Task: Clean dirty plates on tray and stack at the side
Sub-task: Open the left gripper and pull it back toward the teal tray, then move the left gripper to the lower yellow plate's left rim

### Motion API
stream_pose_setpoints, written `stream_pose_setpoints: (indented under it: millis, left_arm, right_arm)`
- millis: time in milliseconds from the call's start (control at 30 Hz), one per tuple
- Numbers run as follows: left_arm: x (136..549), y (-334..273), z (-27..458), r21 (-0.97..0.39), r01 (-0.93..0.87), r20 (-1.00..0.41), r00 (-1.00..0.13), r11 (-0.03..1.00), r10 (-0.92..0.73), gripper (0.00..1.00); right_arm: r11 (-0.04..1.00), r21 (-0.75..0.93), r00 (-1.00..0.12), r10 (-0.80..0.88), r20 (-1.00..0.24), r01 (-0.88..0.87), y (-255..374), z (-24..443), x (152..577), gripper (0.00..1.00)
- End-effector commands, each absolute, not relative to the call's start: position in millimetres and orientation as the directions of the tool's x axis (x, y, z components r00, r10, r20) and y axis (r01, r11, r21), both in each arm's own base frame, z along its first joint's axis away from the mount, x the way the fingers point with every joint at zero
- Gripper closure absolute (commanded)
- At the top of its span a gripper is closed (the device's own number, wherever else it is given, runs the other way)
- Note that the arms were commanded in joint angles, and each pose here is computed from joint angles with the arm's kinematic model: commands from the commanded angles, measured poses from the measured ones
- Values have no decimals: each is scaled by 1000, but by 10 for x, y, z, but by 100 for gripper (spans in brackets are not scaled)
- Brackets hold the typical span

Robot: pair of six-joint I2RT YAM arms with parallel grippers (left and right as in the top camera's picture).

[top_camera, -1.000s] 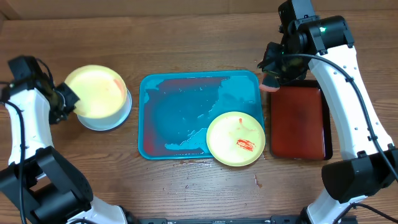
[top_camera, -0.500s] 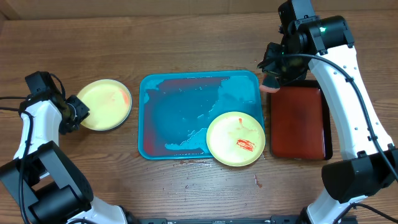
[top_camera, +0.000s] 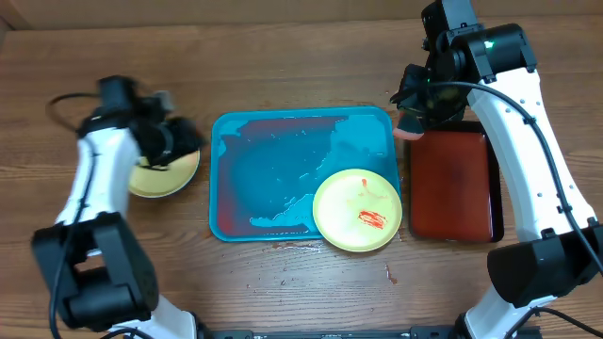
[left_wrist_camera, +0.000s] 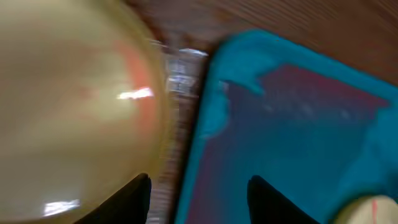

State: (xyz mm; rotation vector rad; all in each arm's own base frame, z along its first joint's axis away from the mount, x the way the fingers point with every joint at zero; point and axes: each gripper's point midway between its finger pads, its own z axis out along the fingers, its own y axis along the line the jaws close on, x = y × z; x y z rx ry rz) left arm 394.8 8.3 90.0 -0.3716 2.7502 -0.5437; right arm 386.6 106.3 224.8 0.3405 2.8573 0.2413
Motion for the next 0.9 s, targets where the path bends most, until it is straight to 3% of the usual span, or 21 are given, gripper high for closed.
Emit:
stream_pose_setpoints:
  millis: [0,200,600,867]
  left_arm:
    - [3890,-703,1116,-493,43,-284,-952,869,-114,43]
    - [3587,-1422,932,-407,151,-223,-973,901,62,35]
    - [3212,-2147,365,-427,293,-97,-956,855,278,39]
    - [3098,-2248,198,-436,340,-67,-936,833,347,42]
  right_arm:
    - [959,204,-935,248,-253,199,1062,2327,3875,96]
    - [958,204,-935,248,-254,199,1063,2328,3875,96]
    - [959,204,-935,248,-254,199,1062,2328,3875,96]
    - [959,204,-935,248,-254,199,1062,2328,3876,96]
